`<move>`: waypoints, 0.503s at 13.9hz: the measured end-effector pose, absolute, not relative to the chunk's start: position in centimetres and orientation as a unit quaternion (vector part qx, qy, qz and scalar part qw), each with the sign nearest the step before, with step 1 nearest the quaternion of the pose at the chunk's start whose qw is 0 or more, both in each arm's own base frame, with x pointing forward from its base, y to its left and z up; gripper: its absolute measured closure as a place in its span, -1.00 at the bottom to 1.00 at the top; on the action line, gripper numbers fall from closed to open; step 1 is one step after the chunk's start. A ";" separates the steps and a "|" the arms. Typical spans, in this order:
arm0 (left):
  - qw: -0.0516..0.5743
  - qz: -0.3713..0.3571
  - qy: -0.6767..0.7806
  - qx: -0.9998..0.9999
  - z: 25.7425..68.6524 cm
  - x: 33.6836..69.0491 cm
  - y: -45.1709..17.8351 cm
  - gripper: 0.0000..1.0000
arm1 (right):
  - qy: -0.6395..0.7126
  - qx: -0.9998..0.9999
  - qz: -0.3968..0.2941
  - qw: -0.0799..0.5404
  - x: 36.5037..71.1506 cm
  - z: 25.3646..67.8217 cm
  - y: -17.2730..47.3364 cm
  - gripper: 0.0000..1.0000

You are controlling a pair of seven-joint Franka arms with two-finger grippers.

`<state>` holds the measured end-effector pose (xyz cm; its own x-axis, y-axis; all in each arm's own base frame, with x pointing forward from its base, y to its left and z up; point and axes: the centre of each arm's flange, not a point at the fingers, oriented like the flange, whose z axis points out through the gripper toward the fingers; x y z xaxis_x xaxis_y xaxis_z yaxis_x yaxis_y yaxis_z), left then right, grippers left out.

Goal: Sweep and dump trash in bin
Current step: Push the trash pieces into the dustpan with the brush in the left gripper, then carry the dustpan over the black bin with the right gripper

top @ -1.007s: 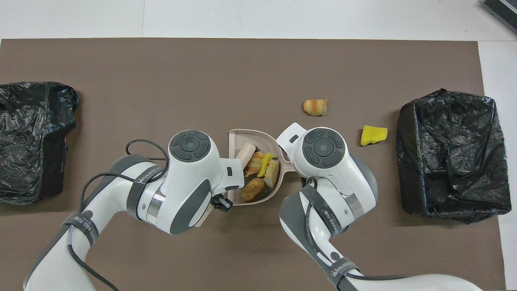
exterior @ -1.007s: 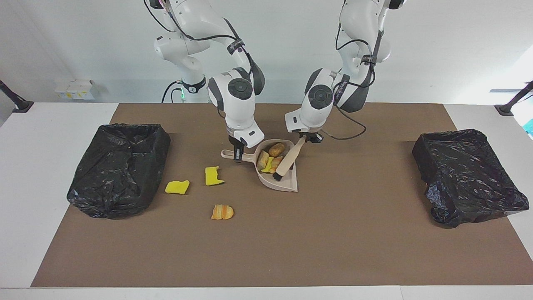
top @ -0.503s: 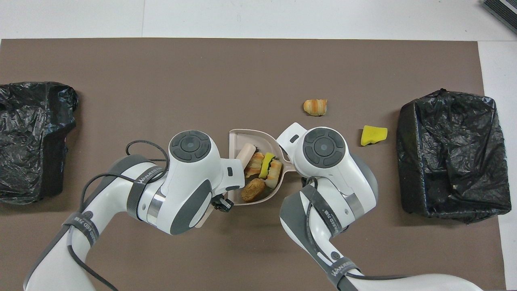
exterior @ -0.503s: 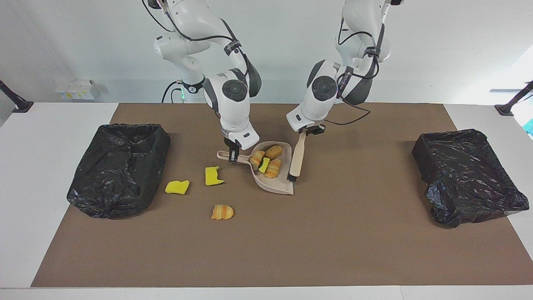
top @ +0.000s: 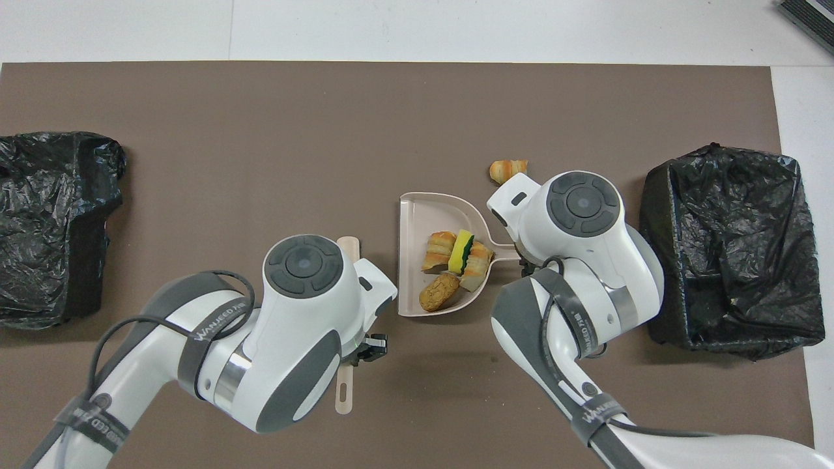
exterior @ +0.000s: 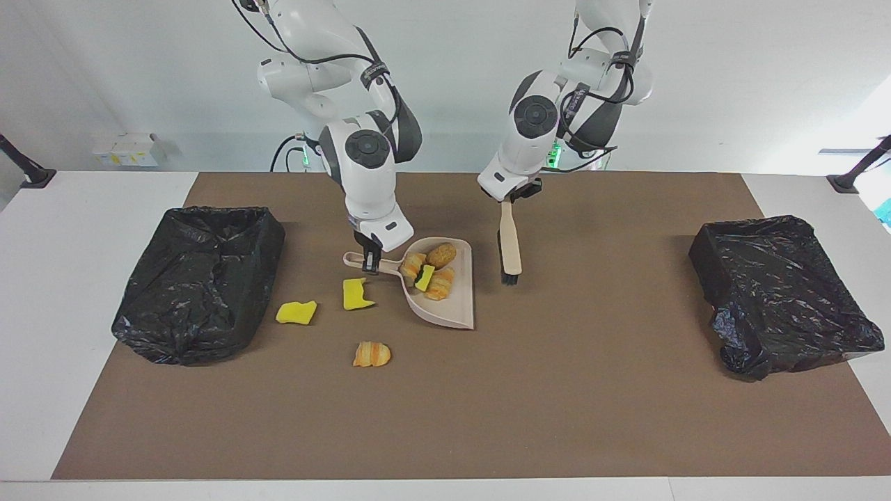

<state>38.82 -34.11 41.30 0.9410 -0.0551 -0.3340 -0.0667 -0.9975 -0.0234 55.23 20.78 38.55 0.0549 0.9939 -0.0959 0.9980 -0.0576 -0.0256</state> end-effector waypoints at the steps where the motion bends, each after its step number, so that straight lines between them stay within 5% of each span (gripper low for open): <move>1: 0.027 0.170 0.023 -0.985 41.0 36.9 -35.0 0.47 | 0.689 0.723 -0.047 0.017 55.6 39.4 19.9 0.35; 7: 0.036 0.157 -0.017 -0.987 38.9 25.0 -37.9 0.47 | 0.714 0.698 -0.044 -0.036 58.0 43.6 10.1 0.35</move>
